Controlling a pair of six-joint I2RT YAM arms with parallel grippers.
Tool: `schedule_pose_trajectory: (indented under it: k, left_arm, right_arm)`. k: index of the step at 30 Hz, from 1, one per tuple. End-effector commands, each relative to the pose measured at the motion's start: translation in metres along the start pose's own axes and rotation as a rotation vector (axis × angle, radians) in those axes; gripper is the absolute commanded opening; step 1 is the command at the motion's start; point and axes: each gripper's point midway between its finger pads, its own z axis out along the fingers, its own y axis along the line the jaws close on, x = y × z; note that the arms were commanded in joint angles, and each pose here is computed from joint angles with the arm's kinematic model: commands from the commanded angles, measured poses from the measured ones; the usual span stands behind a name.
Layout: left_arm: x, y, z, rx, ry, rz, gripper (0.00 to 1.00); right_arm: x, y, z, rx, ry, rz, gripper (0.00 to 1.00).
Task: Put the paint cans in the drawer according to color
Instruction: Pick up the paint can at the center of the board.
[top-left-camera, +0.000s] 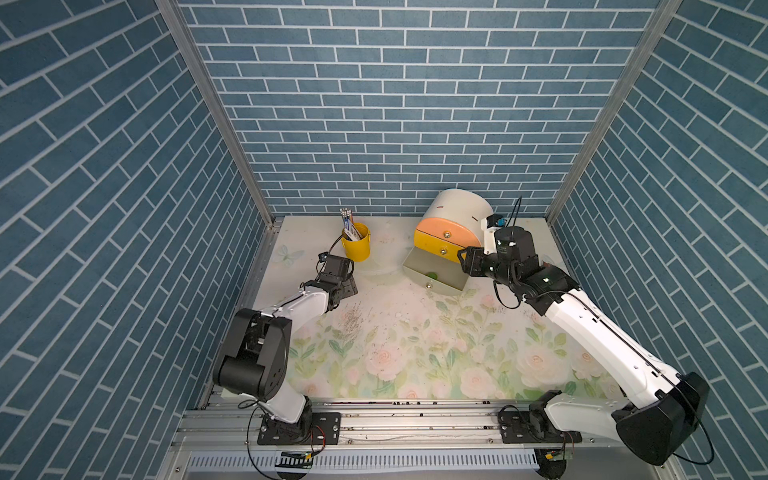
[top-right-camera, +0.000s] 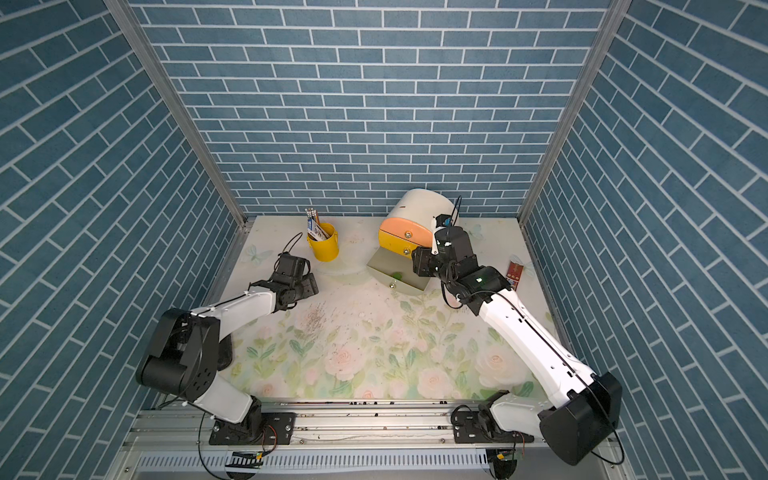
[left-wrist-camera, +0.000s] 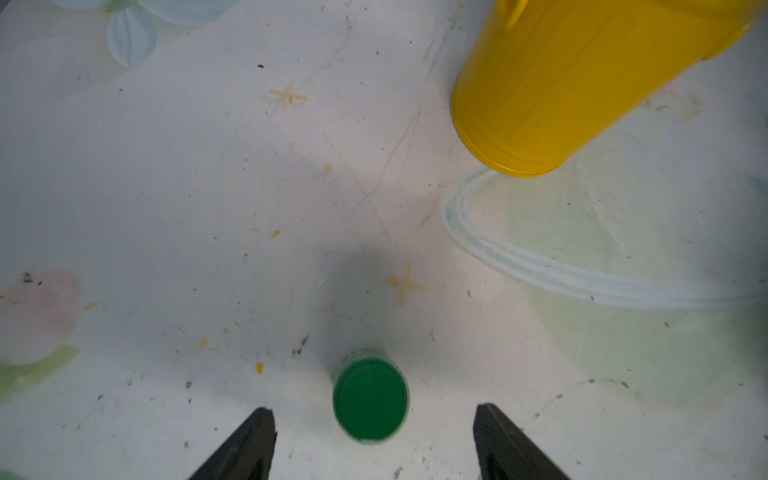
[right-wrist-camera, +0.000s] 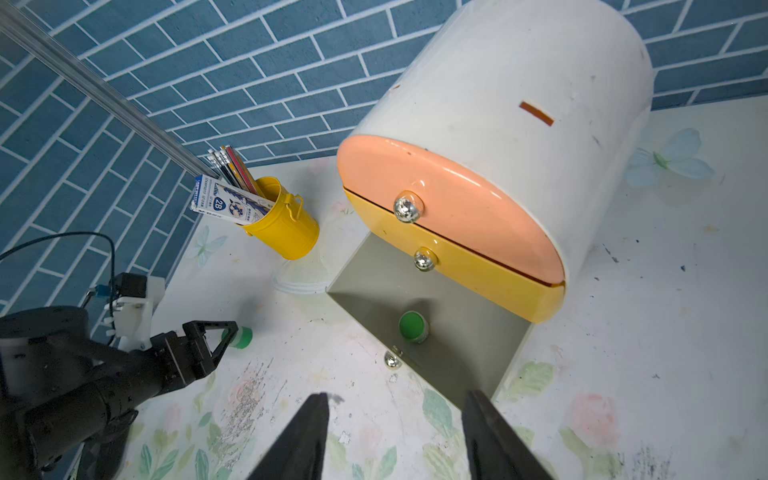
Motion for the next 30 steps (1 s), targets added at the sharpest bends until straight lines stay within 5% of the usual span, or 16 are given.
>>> schedule_pose_trajectory:
  k: [1, 7, 18, 30]
  left_arm:
    - [0.004, 0.008, 0.008, -0.035, 0.055, 0.044, 0.79]
    - [0.007, 0.011, 0.023, -0.031, 0.091, 0.039, 0.75]
    - [0.024, 0.003, 0.035, 0.021, 0.143, 0.026, 0.43]
    - [0.01, -0.015, 0.004, 0.061, 0.099, 0.048, 0.3]
  right_arm:
    - [-0.003, -0.008, -0.01, 0.023, -0.03, -0.029, 0.57]
    - [-0.002, -0.015, -0.016, 0.039, -0.037, -0.029, 0.57]
    - [0.0, -0.027, -0.023, 0.056, -0.044, -0.02, 0.57]
    - [-0.001, -0.039, -0.034, 0.074, -0.063, -0.007, 0.57]
